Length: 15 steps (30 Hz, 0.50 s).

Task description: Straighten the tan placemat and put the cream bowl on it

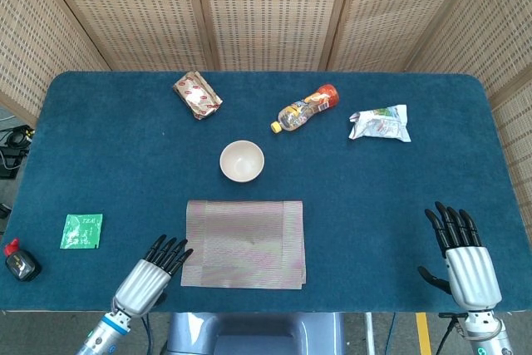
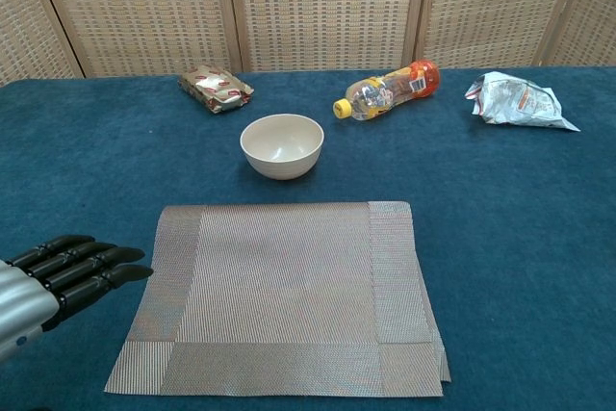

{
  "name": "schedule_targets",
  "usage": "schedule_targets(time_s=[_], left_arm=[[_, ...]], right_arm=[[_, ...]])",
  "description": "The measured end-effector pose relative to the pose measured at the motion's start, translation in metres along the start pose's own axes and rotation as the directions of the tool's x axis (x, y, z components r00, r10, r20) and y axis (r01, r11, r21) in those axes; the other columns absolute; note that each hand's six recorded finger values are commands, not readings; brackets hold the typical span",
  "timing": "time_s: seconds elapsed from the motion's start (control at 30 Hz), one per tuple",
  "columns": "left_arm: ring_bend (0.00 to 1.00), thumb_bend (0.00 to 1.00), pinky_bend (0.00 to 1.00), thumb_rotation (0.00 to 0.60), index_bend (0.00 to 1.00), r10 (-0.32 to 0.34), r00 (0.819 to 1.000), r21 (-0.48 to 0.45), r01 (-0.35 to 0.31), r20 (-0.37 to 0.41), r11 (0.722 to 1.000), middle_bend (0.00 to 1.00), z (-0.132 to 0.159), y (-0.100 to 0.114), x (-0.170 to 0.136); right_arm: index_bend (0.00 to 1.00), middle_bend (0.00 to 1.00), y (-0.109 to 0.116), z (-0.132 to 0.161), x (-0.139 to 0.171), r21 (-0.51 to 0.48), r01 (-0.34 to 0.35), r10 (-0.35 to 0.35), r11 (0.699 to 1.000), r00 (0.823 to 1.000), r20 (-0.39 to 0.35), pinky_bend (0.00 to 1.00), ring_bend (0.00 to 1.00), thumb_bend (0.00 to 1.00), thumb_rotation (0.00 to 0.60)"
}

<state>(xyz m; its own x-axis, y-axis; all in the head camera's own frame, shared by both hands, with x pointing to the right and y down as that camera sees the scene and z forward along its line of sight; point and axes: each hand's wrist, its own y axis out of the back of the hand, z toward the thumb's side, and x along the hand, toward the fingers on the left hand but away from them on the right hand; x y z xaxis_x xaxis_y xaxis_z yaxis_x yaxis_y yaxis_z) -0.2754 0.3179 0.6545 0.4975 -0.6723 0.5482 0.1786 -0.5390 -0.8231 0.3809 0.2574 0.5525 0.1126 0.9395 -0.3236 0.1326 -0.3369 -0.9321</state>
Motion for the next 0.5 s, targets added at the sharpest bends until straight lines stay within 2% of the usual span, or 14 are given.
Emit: schedule_targets(time_s=[0.2, 0.5], left_arm=[[0.0, 0.08, 0.0, 0.6, 0.03, -0.007, 1.0, 0.002, 0.007, -0.001, 1.0, 0.0, 0.002, -0.007, 0.005], [0.0, 0.1, 0.0, 0.6, 0.07, 0.022, 1.0, -0.001, -0.022, 0.005, 1.0, 0.0, 0.008, -0.006, 0.02]], right_arm=[[0.0, 0.0, 0.0, 0.0, 0.0, 0.0, 0.0, 0.0, 1.0, 1.0, -0.001, 0.0, 0.0, 0.17, 0.6], [0.0, 0.0, -0.001, 0.001, 0.0, -0.002, -0.005, 0.005, 1.0, 1.0, -0.001, 0.0, 0.0, 0.17, 0.6]])
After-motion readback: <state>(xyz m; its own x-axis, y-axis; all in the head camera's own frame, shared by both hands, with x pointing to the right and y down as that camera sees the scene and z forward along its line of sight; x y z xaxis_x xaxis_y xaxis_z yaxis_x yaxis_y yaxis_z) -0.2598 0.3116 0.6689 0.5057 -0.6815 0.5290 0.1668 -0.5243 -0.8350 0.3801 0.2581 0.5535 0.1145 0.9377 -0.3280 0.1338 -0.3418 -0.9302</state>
